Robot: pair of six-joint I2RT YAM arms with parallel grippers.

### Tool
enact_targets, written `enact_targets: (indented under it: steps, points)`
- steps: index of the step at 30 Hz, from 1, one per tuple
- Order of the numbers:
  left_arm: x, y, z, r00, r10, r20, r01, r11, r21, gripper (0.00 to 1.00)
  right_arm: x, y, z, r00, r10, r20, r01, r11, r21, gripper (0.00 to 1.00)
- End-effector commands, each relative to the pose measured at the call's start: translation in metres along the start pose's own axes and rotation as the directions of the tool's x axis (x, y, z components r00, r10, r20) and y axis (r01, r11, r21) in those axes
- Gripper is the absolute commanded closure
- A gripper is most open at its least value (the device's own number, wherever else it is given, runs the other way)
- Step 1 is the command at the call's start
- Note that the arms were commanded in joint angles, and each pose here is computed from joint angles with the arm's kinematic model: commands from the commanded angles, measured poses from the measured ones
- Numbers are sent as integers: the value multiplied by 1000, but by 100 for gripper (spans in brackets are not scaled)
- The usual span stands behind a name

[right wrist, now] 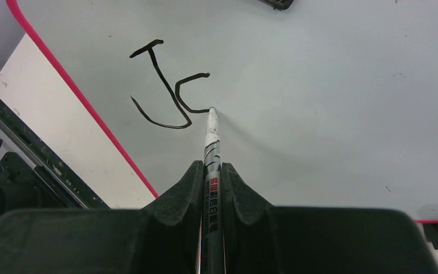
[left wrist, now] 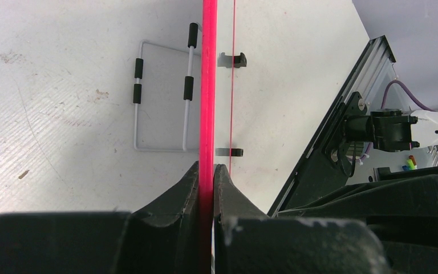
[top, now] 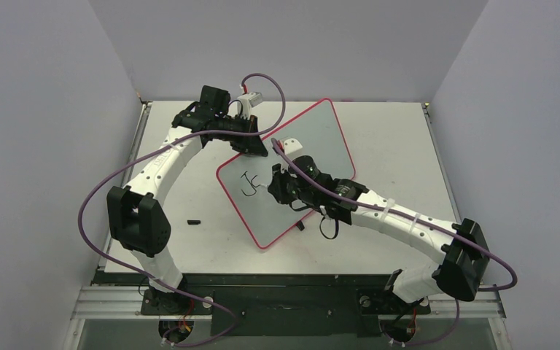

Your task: Write a sentence on the whiteboard

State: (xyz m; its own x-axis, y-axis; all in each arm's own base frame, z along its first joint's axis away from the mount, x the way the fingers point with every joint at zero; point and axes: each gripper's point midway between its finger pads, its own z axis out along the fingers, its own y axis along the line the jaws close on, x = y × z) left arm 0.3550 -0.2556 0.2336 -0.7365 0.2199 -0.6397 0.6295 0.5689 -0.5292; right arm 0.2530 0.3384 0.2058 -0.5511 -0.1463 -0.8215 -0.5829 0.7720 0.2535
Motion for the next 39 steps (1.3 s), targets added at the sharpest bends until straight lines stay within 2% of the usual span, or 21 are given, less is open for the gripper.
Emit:
enact_targets:
  steps: [1, 10, 21, 31, 39]
  points:
    - [-9, 6, 1, 993, 115, 21, -113, 990, -88, 100, -28, -20, 3, 998, -3, 68, -3, 996, 84, 100]
    - [-8, 4, 2, 993, 118, 20, -116, 990, -79, 100, -49, -6, 7, 996, -9, 89, 5, 999, 43, 100]
    - [-8, 4, 3, 993, 118, 20, -116, 990, -76, 100, -48, 11, 12, 997, 3, 83, -2, 1000, -15, 100]
    - [-7, 6, 4, 993, 115, 18, -113, 990, -78, 100, -67, 26, -19, 990, -10, 137, 23, 995, -93, 100]
    - [-9, 4, 3, 993, 119, 22, -117, 990, -76, 100, -74, 9, -23, 987, -4, 160, 9, 999, -31, 100]
